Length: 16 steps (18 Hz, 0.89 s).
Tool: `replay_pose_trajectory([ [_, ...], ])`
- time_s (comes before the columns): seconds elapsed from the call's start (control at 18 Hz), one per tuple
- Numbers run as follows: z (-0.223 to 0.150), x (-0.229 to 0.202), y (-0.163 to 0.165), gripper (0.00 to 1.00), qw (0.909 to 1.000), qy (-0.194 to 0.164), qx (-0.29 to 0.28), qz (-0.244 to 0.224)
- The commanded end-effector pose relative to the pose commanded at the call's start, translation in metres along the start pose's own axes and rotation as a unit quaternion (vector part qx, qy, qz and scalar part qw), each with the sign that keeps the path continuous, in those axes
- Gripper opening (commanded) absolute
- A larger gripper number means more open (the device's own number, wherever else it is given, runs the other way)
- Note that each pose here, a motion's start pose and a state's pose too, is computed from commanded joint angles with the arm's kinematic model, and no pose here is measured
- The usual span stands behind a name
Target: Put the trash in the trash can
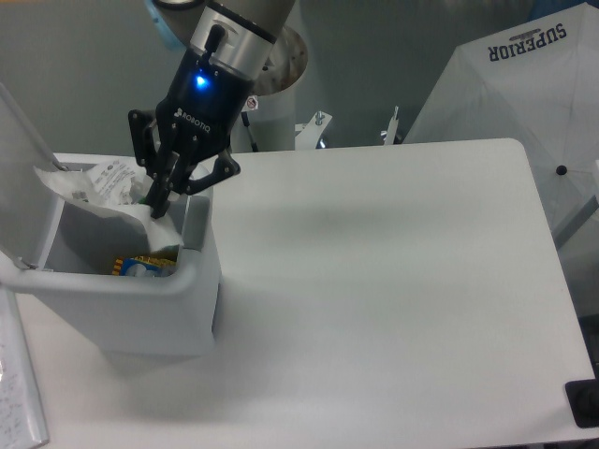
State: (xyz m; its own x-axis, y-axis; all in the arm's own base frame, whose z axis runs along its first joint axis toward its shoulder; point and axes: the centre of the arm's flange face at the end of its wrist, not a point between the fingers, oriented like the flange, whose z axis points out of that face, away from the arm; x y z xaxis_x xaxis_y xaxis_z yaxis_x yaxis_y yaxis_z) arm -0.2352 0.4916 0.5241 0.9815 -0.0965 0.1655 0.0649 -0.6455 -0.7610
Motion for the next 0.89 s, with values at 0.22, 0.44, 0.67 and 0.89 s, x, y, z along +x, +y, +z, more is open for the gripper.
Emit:
replay_pose_trajectory([
  [0.22, -0.005, -0.008, 0.001, 1.00, 1.0000, -0.008, 0.000, -0.006],
  [0.44, -0.013, -0.084, 0.023, 1.00, 0.9975, -0.039, -0.004, -0.058],
  [0.67, -0.032, -0.168, 0.046, 1.00, 0.9916, -0.072, -0.002, -0.108],
  [0.89, -0.052, -0.246, 0.062, 1.00, 0.9852, -0.106, 0.001, -0.134],
])
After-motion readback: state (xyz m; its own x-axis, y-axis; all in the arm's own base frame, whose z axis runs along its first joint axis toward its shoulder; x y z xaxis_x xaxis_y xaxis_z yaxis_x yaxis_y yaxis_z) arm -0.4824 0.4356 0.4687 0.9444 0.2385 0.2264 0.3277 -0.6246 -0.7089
